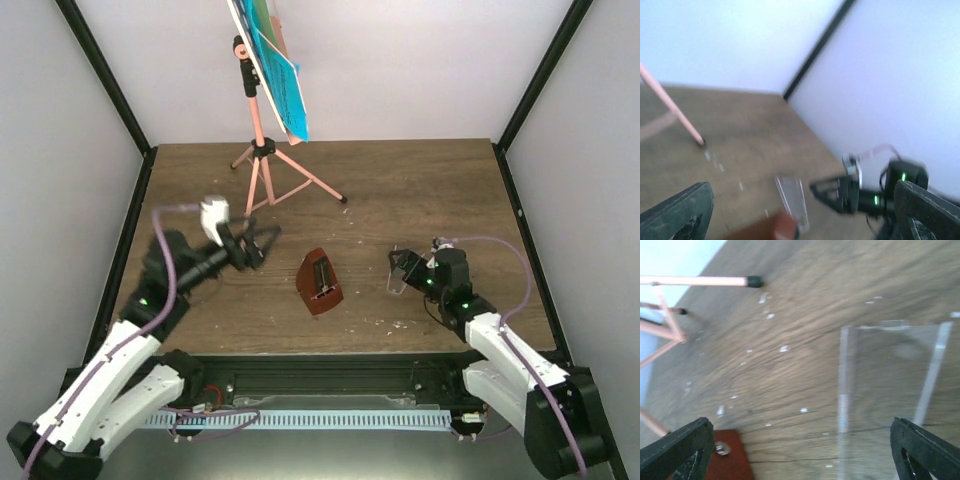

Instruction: Pack up the instrument practice props

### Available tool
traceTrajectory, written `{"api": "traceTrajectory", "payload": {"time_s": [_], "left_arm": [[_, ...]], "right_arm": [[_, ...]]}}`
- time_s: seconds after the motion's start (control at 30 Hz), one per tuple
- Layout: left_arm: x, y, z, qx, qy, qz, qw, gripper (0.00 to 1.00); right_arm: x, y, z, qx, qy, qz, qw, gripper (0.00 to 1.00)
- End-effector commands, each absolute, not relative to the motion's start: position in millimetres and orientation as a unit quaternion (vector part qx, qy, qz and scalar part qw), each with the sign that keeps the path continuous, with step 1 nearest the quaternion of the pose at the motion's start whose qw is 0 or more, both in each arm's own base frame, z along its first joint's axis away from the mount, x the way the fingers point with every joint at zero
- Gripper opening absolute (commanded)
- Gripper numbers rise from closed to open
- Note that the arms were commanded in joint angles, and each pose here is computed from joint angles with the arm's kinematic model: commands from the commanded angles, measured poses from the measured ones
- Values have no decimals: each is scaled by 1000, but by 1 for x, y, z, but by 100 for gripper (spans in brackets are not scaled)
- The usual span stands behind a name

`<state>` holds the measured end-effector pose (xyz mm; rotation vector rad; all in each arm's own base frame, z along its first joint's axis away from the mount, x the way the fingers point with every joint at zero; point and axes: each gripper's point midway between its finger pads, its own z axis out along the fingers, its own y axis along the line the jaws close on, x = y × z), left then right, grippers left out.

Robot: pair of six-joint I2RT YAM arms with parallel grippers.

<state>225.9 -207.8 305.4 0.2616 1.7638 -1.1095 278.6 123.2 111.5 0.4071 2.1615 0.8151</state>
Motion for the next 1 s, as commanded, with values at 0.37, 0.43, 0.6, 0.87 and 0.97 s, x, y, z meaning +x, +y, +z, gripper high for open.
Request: {"api": "traceTrajectory", "payload": {"time_s": [0.37,0.43,0.6,0.87,0.97], "left_arm": [[296,-58,347,16,783,-119,611,95],[296,-53,336,13,785,-103,611,95],[302,-50,311,25,801,-79,593,94],[304,-44,299,29,813,-50,580,92],[305,-45,295,32,816,-52,575,92]], "right_arm": [[272,68,54,209,916,179,292,95],[273,68,54,204,918,177,291,92],[273,69,43,195,927,168,273,73],[276,84,29,160,941,160,250,60],[275,89,23,146,950,139,238,56]]}}
